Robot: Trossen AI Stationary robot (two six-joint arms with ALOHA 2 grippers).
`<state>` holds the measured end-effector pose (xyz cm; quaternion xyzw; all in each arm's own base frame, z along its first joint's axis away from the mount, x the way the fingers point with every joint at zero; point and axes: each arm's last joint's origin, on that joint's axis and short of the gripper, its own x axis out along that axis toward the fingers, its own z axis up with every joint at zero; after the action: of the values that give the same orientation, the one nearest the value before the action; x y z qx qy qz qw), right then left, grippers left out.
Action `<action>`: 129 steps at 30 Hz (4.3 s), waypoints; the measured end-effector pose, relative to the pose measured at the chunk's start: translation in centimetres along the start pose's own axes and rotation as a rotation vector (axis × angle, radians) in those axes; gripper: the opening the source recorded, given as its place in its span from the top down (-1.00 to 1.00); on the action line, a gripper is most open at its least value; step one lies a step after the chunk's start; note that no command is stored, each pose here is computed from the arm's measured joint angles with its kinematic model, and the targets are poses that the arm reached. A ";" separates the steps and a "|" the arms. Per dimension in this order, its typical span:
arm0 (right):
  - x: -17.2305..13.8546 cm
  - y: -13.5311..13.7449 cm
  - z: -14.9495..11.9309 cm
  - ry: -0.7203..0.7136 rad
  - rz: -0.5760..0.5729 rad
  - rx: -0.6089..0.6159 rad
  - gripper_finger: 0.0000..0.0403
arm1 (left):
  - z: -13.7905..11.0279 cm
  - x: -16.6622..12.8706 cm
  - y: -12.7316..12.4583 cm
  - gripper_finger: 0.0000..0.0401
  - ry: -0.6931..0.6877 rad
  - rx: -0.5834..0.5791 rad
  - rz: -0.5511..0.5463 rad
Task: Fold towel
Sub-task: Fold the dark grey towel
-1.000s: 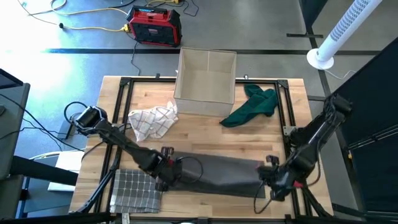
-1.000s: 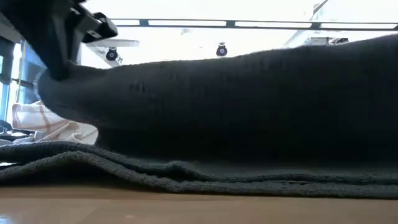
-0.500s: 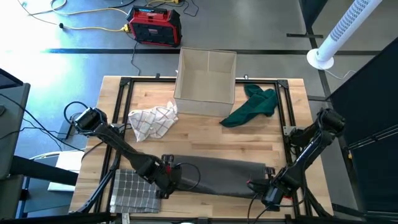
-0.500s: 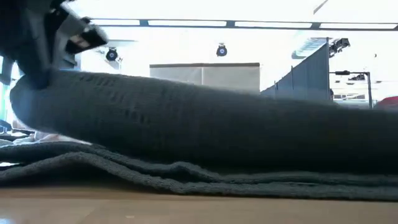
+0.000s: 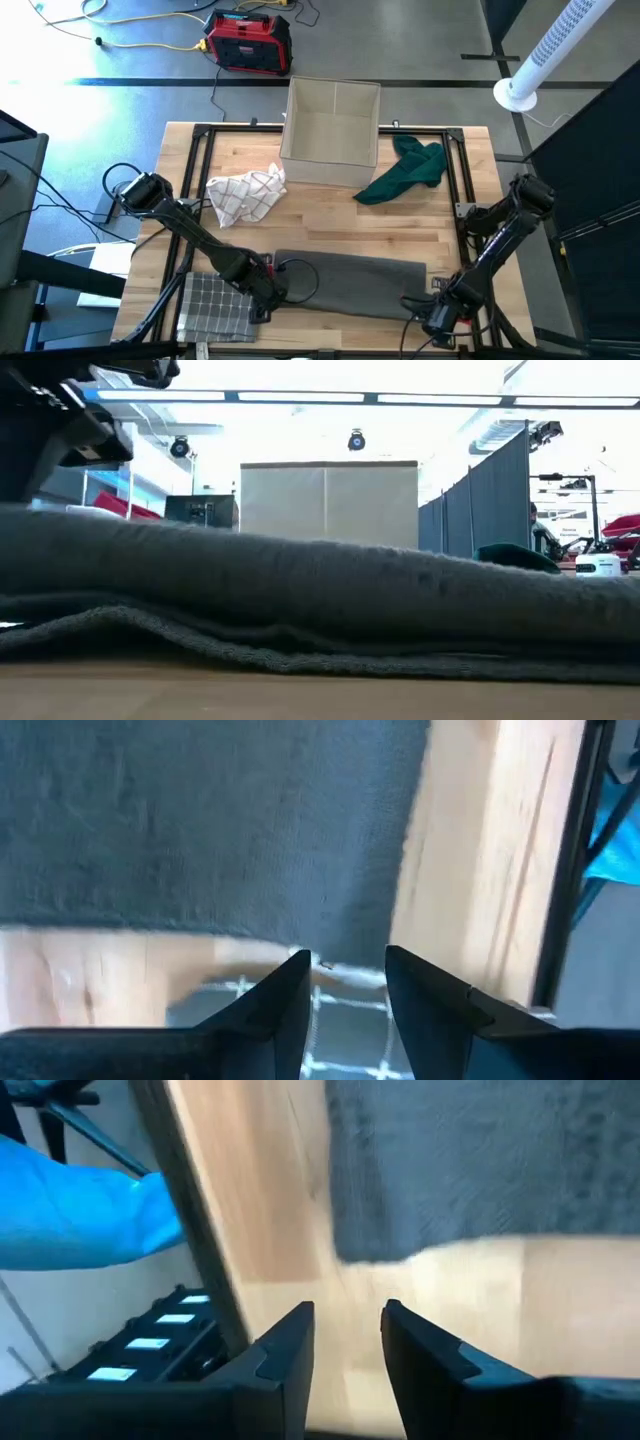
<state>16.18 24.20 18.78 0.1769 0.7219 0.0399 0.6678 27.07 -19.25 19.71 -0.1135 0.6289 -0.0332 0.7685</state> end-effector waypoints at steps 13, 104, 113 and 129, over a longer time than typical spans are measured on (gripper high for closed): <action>-1.0 -0.3 0.1 -0.426 -0.254 -0.024 0.57 | 2.8 -0.5 0.0 0.65 -0.230 0.127 0.235; 1.0 -15.3 1.0 -0.325 -0.156 1.269 0.82 | -10.2 -1.8 6.0 0.99 -0.515 0.458 0.345; -1.9 -13.6 1.3 -0.303 -0.245 1.203 0.94 | -7.9 -1.1 6.5 0.78 -0.800 0.412 0.387; -9.9 -9.0 3.0 -0.484 -0.136 1.060 0.94 | -3.8 7.0 10.0 0.46 -0.766 0.373 0.300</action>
<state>17.75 12.21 25.24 0.4440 0.4802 -0.4111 0.6350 23.93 -11.39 10.14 0.1152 0.2919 0.0099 0.9494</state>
